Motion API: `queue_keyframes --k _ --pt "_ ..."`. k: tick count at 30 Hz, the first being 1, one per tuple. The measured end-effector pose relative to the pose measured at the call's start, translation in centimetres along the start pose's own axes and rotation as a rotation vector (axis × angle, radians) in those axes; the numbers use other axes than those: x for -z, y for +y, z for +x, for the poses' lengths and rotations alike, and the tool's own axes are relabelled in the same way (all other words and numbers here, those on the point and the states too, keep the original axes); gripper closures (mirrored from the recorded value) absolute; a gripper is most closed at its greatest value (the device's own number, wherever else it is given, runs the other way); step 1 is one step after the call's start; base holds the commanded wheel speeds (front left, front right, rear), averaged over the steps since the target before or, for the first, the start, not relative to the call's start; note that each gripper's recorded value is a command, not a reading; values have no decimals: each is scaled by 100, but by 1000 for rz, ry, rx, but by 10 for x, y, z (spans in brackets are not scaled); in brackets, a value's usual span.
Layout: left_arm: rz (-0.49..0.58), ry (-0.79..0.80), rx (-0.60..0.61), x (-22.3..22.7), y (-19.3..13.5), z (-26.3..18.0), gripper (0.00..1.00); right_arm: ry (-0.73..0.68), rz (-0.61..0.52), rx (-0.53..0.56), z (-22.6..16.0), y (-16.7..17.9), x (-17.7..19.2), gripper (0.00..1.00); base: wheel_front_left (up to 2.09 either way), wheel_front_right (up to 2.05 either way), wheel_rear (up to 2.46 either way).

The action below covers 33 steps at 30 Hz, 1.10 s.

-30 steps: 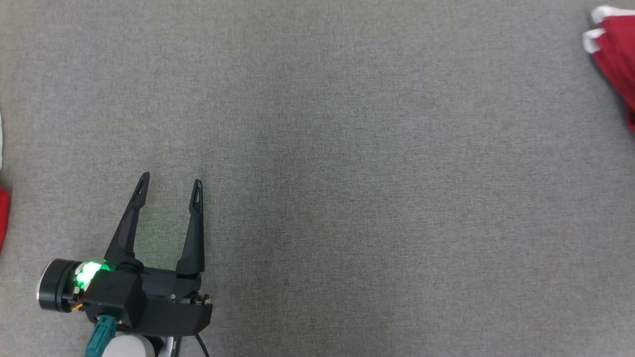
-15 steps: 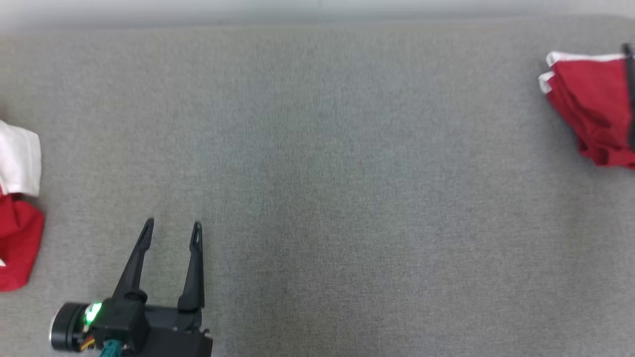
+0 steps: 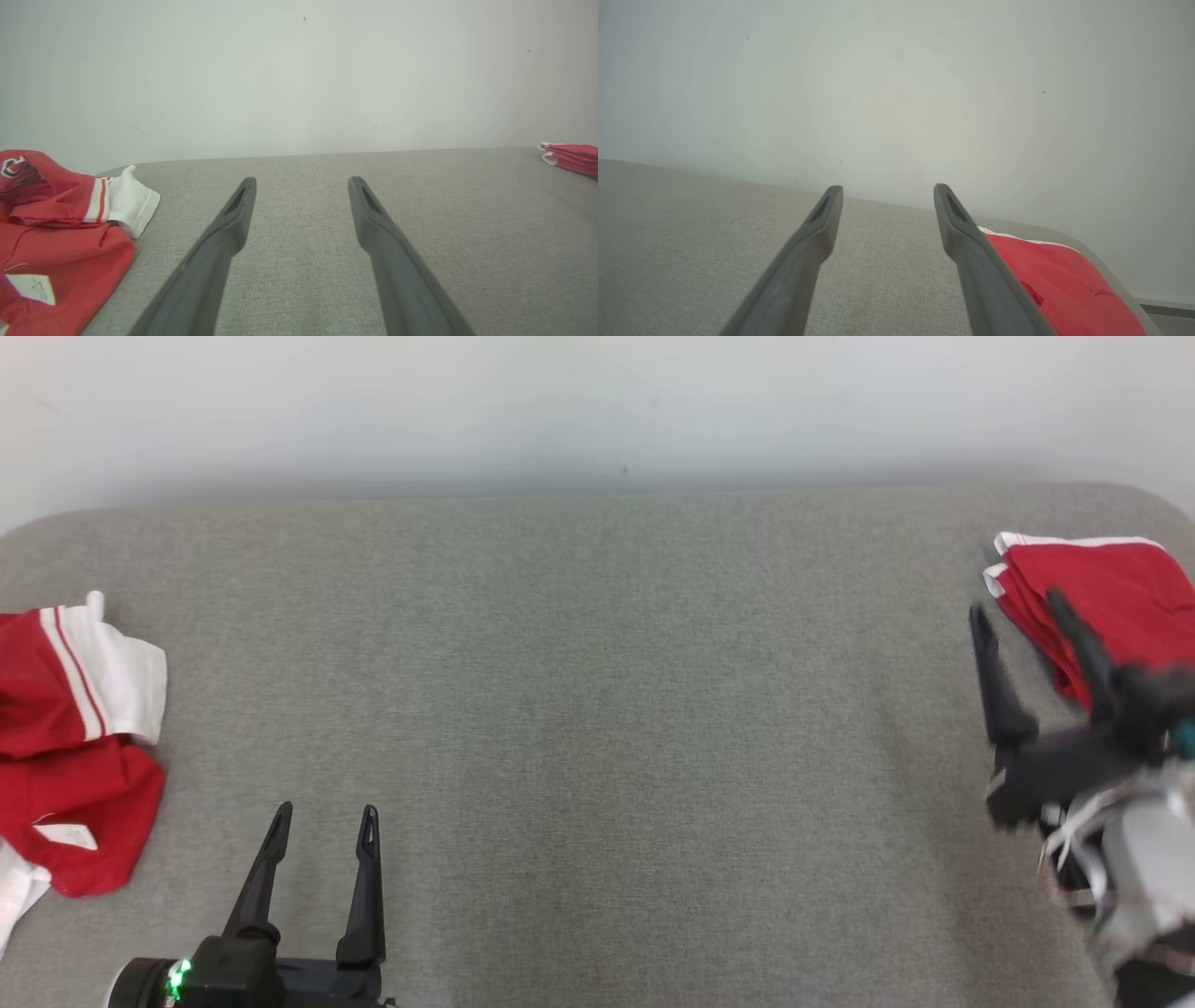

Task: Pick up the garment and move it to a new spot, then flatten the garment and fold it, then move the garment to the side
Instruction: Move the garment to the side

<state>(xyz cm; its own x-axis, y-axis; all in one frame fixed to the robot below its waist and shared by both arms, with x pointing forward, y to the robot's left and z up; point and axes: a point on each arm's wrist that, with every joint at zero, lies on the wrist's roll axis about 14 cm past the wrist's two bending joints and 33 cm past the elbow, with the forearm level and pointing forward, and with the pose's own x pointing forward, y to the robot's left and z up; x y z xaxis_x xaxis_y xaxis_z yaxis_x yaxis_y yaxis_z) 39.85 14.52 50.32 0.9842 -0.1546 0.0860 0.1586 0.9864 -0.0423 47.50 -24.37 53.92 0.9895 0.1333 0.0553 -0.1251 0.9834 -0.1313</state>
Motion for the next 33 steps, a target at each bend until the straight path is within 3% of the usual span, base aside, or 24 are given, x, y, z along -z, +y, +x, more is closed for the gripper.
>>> queue_keyframes --k 7,15,22,33 --pt "8 -22 -25 -10 6 -8 0 -76 73 21 -42 41 -2 0 0 0 0" --pt "12 -31 -50 -14 12 -14 0 -85 131 61 -77 60 1 0 0 0 0" --pt "12 20 -96 1 19 -27 0 7 156 100 -110 67 28 0 0 0 0" --pt "20 23 -92 0 23 -37 0 3 162 119 -120 66 26 0 0 0 0"
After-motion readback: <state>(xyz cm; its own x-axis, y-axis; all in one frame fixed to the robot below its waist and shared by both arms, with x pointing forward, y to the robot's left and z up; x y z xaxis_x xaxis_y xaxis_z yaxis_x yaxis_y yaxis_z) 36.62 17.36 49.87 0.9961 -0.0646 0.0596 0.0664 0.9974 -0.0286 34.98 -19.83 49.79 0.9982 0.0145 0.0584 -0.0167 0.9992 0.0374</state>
